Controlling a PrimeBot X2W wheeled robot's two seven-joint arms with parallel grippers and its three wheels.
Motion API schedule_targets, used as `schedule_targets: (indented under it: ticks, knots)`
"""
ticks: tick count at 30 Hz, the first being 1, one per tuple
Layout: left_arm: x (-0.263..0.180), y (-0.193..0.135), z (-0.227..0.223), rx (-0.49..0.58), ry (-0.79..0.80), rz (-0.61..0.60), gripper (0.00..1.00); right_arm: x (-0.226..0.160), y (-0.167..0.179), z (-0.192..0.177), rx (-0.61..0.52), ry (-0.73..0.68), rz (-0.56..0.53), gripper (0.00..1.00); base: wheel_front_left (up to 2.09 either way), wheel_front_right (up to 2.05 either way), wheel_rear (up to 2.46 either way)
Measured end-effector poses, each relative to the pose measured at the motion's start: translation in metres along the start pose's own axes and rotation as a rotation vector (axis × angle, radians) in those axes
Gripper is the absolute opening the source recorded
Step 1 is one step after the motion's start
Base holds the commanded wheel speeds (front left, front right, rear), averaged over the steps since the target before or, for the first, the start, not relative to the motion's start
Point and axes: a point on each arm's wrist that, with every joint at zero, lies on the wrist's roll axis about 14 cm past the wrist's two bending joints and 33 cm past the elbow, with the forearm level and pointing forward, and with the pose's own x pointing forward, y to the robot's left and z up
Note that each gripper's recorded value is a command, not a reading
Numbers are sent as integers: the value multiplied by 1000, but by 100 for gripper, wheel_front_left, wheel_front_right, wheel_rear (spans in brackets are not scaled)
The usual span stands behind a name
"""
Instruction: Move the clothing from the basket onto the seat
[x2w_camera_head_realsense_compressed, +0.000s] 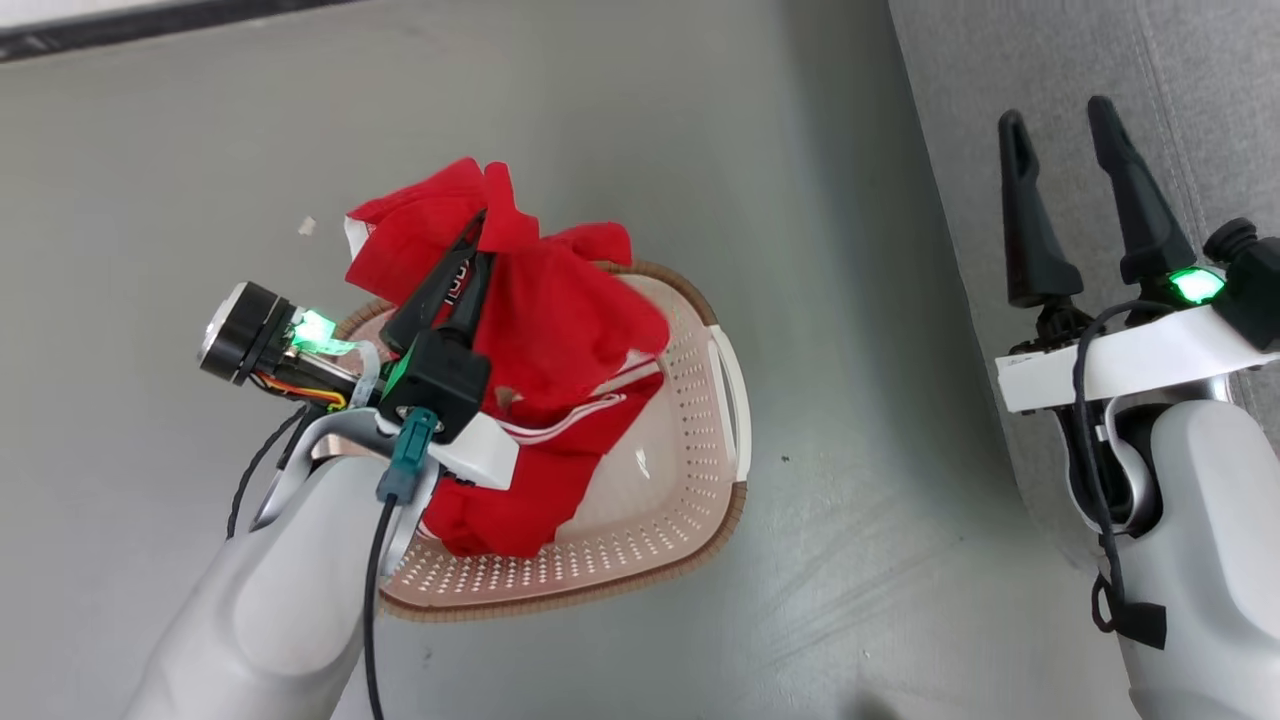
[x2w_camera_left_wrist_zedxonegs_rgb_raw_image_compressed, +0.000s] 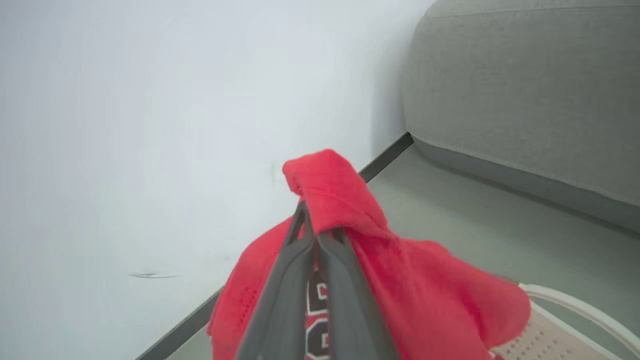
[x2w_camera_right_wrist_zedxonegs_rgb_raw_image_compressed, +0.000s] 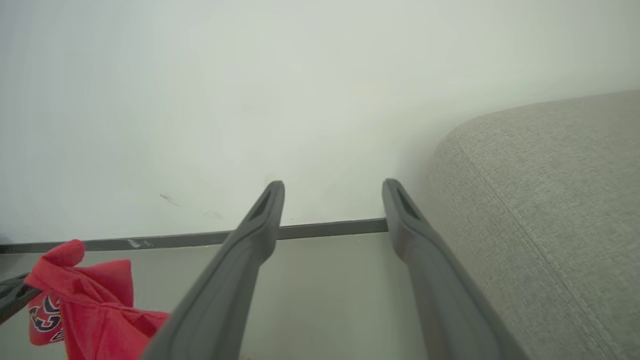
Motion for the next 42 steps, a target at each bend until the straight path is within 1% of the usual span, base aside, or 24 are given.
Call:
schedule_targets:
  ticks: [9,17,19,22,29,30,37,42]
  knots:
    - [-20,53,70,82,-158,132,0,-9,23,19,-17,-17,82,100,0,0,0]
    - [-40,76,134,133,-291,187,0,-18,52,44,-40,-58,181,100,0,0,0]
    - [-46,80,148,119,-319,201,0,-25,61,44,-53,-49,215,100,0,0,0]
    - [-55,82,165,120,-349,200,0,-34,73,45,-69,-39,263,100,0,0,0]
    - [-79,86,198,178,-406,206,0,-60,98,46,-123,-18,370,100,0,0,0]
    - [-79,86,198,178,-406,206,0,-60,98,46,-123,-18,370,100,0,0,0]
    - [-100,82,237,220,-487,192,0,-86,127,50,-157,-17,484,100,0,0,0]
    - [-114,77,259,239,-532,184,0,-108,149,47,-179,0,575,100,0,0,0]
